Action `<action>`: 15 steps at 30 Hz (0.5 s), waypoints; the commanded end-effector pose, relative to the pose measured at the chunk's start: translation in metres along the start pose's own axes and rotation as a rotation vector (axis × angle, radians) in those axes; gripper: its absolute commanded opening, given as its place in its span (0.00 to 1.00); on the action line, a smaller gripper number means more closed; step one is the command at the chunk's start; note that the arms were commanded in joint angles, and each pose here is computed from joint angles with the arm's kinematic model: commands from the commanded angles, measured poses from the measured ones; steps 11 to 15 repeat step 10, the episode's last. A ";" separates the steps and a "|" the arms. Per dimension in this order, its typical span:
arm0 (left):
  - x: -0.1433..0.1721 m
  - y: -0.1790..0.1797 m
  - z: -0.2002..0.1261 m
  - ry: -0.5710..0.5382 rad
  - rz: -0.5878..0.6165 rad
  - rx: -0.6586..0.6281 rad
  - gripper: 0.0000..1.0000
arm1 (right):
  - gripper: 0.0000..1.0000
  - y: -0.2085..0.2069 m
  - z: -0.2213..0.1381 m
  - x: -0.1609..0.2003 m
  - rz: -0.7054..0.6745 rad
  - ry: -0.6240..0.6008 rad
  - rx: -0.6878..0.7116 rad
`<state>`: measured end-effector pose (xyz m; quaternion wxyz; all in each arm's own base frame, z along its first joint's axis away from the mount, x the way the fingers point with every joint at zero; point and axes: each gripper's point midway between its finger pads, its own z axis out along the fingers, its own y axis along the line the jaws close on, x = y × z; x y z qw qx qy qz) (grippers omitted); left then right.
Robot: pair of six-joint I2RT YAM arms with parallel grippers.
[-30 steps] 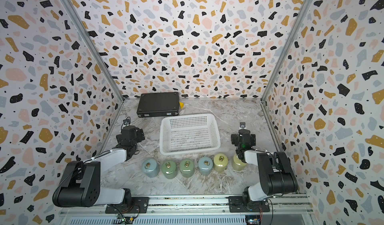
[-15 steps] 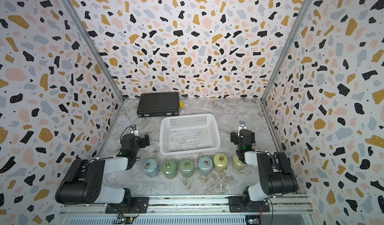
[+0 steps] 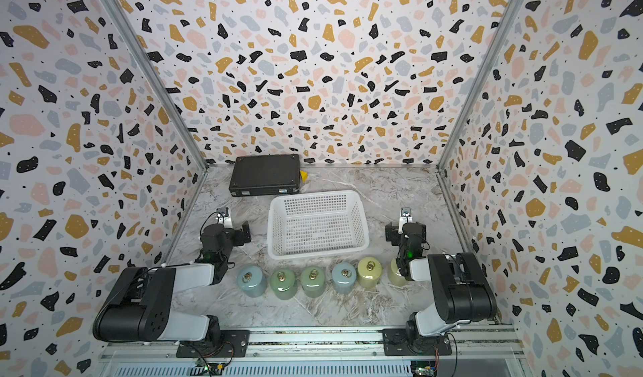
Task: Take the tea canister out of the basket
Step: Reset both arms
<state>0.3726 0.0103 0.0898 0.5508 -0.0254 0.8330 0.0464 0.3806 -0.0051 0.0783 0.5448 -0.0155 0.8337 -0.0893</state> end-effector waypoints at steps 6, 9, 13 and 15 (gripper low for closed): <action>-0.010 -0.002 -0.001 -0.046 0.008 0.010 1.00 | 0.99 -0.001 -0.001 -0.006 -0.001 -0.026 0.000; -0.010 -0.003 -0.001 -0.052 0.014 0.016 1.00 | 0.99 -0.001 -0.001 -0.006 -0.001 -0.028 0.000; -0.011 -0.003 -0.001 -0.053 0.013 0.016 1.00 | 0.99 -0.001 -0.001 -0.006 -0.001 -0.028 0.001; -0.011 -0.003 -0.001 -0.053 0.013 0.016 1.00 | 0.99 -0.001 -0.001 -0.006 -0.001 -0.028 0.001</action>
